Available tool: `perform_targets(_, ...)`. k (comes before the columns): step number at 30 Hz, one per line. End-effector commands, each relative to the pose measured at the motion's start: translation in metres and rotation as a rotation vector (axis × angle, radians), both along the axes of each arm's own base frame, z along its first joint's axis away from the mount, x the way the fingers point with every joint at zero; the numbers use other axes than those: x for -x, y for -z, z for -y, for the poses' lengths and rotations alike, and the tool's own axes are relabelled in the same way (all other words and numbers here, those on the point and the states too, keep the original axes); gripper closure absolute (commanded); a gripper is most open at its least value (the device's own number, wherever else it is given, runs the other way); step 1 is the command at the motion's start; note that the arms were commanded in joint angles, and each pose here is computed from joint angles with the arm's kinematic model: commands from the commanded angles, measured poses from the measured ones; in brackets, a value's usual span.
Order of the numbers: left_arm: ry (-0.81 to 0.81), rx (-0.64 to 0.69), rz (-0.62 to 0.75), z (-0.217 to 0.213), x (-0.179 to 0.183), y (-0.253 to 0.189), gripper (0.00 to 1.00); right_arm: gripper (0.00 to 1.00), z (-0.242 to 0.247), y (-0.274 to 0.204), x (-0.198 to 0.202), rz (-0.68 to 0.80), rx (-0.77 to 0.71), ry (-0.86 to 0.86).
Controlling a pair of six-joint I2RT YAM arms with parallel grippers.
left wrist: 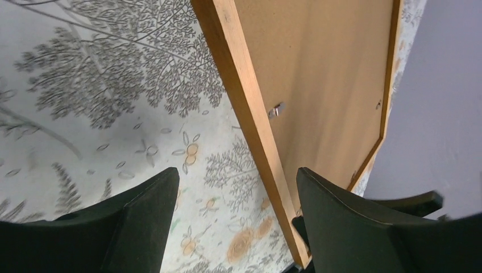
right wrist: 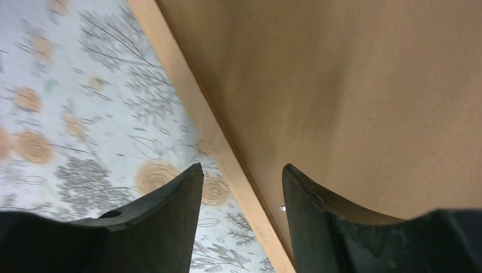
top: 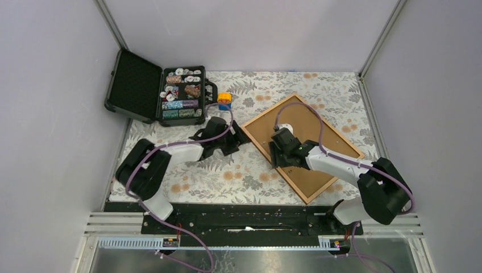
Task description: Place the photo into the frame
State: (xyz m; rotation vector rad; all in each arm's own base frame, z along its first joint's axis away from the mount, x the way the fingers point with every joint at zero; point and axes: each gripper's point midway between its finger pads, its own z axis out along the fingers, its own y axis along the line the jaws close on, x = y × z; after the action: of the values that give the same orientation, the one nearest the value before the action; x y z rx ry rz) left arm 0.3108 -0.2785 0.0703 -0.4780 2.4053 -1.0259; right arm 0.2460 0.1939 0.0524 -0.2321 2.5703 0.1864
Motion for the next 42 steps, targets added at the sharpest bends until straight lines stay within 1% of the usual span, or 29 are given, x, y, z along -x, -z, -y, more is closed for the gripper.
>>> perform_targets(1, -0.047, 0.039, 0.074, 0.027, -0.034, -0.017, 0.21, 0.43, -0.004, 0.015, 0.005, -0.020, -0.067, -0.002)
perform_targets(3, -0.062, -0.002, 0.065, 0.030, -0.042, -0.005, 0.22, 0.44, -0.007, 0.021, 0.006, -0.025, -0.086, -0.005)
perform_targets(5, -0.066, -0.032, 0.046, 0.032, -0.049, 0.007, 0.23, 0.48, -0.007, 0.029, 0.008, -0.037, -0.086, 0.002)
perform_targets(7, -0.060, -0.055, 0.037, 0.035, -0.055, 0.017, 0.30, 0.56, -0.010, 0.034, 0.009, -0.056, -0.103, 0.013)
perform_targets(10, -0.054, -0.098, 0.029, 0.036, -0.063, 0.032, 0.35, 0.65, -0.025, 0.036, 0.014, -0.090, -0.190, 0.025)
perform_targets(12, -0.034, -0.134, 0.016, 0.037, -0.068, 0.042, 0.43, 0.70, -0.030, 0.036, 0.015, -0.089, -0.238, 0.067)
perform_targets(14, -0.009, -0.125, 0.010, 0.042, -0.072, 0.045, 0.49, 0.72, -0.031, 0.035, 0.015, -0.071, -0.272, 0.112)
perform_targets(16, 0.004, -0.137, 0.011, 0.044, -0.075, 0.047, 0.56, 0.73, -0.036, 0.031, 0.010, -0.036, -0.316, 0.135)
perform_targets(19, 0.014, -0.146, 0.011, 0.044, -0.082, 0.049, 0.62, 0.71, -0.045, 0.026, 0.003, -0.020, -0.335, 0.107)
perform_targets(21, 0.031, -0.143, 0.015, 0.046, -0.088, 0.048, 0.65, 0.68, -0.052, 0.020, 0.000, -0.018, -0.341, 0.064)
perform_targets(23, 0.046, -0.151, 0.003, 0.046, -0.092, 0.051, 0.65, 0.60, -0.059, 0.013, -0.004, -0.012, -0.333, 0.014)
perform_targets(25, 0.056, -0.147, -0.009, 0.047, -0.093, 0.055, 0.66, 0.48, -0.060, 0.001, -0.013, 0.002, -0.303, -0.022)
perform_targets(26, 0.059, -0.146, -0.014, 0.047, -0.093, 0.057, 0.67, 0.41, -0.058, -0.006, -0.019, 0.013, -0.291, -0.030)
perform_targets(27, 0.061, -0.144, -0.017, 0.047, -0.092, 0.058, 0.67, 0.37, -0.056, -0.012, -0.027, 0.027, -0.285, -0.032)
perform_targets(28, 0.061, -0.138, -0.019, 0.046, -0.091, 0.058, 0.67, 0.33, -0.052, -0.017, -0.036, 0.042, -0.278, -0.027)
perform_targets(30, 0.057, -0.115, -0.020, 0.044, -0.091, 0.058, 0.67, 0.29, -0.052, -0.023, -0.052, 0.027, -0.297, -0.052)
perform_targets(32, 0.051, -0.095, -0.030, 0.040, -0.090, 0.060, 0.68, 0.28, -0.051, -0.024, -0.070, 0.016, -0.323, -0.059)
perform_targets(36, 0.050, -0.056, -0.059, 0.036, -0.086, 0.065, 0.69, 0.28, -0.055, -0.022, -0.104, 0.005, -0.404, -0.119)
perform_targets(37, 0.049, -0.051, -0.062, 0.036, -0.086, 0.065, 0.70, 0.29, -0.054, -0.020, -0.113, 0.004, -0.424, -0.120)
perform_targets(39, 0.051, -0.048, -0.064, 0.036, -0.085, 0.066, 0.70, 0.33, -0.061, -0.019, -0.129, 0.001, -0.481, -0.151)
perform_targets(42, 0.052, -0.046, -0.064, 0.036, -0.086, 0.066, 0.71, 0.35, -0.065, -0.004, -0.139, -0.024, -0.483, -0.148)
